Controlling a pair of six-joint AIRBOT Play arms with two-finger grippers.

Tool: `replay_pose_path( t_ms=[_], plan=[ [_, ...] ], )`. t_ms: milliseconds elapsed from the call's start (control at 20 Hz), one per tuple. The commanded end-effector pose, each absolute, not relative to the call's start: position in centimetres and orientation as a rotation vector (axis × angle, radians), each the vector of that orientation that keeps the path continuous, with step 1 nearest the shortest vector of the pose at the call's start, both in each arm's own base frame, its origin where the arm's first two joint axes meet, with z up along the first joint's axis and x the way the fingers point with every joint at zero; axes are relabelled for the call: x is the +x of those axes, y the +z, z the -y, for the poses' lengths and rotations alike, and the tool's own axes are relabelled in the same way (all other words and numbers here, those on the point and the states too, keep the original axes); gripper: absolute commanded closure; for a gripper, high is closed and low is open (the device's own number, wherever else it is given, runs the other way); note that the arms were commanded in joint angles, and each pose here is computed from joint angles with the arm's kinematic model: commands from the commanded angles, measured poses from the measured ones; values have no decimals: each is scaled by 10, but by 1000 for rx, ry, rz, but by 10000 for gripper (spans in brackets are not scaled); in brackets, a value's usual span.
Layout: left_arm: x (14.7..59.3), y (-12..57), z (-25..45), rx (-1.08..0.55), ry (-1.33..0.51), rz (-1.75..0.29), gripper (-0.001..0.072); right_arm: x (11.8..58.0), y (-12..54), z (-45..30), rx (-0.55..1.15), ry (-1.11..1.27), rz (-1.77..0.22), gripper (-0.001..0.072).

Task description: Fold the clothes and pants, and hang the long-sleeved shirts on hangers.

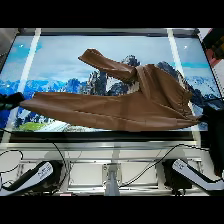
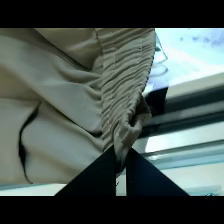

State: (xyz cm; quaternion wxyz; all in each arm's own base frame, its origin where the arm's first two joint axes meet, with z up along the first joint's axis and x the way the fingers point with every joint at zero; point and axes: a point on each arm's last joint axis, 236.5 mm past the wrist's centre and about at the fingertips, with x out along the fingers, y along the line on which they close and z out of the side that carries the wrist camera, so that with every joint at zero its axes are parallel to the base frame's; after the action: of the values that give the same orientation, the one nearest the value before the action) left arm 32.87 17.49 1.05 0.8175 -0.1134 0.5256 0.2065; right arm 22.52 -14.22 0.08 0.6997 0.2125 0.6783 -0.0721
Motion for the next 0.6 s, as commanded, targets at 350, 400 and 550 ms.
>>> replay_pose_path(
  t_ms=[350, 400, 550],
  plan=[
    [252, -58, -180, -179, 483, -1597, 660, 192, -42, 131, 537, -131, -1716, 423],
    [253, -58, -180, -179, 482, -1595, 515, 195, -44, 134, 530, -140, -1700, 244],
    [253, -58, -180, -179, 483, -1594, 5, 219, -50, 154, 478, -197, -1588, 197]
  ],
)
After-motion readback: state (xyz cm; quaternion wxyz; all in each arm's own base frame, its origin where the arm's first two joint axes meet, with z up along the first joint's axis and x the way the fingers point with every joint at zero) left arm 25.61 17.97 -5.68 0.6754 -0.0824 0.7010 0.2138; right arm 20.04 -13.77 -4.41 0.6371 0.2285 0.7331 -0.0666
